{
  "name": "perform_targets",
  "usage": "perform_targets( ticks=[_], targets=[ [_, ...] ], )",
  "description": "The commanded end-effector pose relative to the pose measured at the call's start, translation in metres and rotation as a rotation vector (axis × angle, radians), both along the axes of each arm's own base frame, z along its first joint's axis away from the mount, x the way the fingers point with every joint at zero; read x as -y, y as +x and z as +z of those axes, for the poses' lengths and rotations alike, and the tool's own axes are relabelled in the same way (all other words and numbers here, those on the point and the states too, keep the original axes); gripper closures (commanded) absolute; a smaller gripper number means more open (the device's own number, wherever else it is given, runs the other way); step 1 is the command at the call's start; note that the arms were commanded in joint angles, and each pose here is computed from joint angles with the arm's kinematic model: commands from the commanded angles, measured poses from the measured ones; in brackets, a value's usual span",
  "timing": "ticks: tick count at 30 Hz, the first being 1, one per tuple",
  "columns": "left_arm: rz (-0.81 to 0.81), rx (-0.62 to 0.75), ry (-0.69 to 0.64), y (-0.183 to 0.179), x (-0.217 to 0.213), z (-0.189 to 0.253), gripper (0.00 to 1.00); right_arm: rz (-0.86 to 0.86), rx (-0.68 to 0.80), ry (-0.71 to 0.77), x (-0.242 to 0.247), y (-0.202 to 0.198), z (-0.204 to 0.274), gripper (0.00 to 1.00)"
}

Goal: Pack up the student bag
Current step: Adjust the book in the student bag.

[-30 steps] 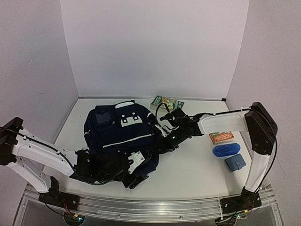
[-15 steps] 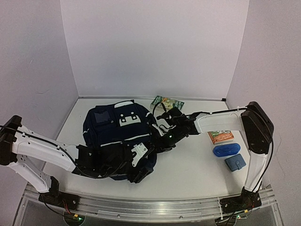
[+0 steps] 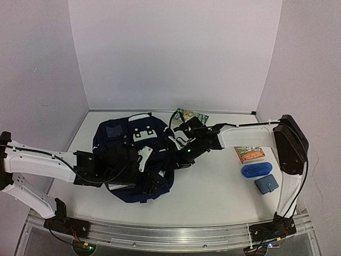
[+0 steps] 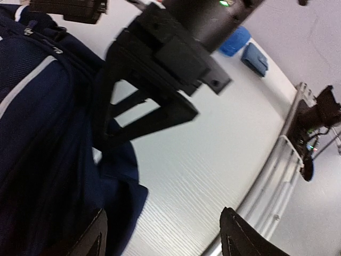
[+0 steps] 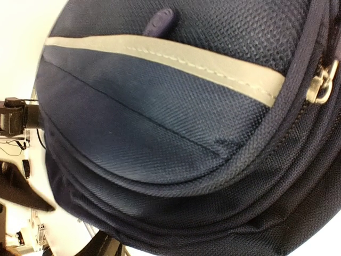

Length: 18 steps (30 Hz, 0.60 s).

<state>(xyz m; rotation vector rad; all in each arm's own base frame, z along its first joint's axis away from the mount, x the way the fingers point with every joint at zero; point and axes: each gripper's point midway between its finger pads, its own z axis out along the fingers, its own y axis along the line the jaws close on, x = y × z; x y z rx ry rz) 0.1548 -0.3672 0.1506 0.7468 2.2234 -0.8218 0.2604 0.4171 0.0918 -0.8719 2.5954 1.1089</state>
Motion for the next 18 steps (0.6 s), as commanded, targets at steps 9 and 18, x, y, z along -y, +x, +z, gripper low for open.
perform_targets(
  ticks=[9, 18],
  targets=[
    [-0.008, -0.118, 0.099, -0.017, -0.004, 0.001, 0.26, -0.064, 0.119, 0.079, -0.032, 0.044, 0.033, 0.50],
    [0.178, -0.177, 0.274, 0.019, -0.033, -0.023, 0.25, -0.079, 0.101, 0.069, -0.033, 0.045, 0.026, 0.49]
  ],
)
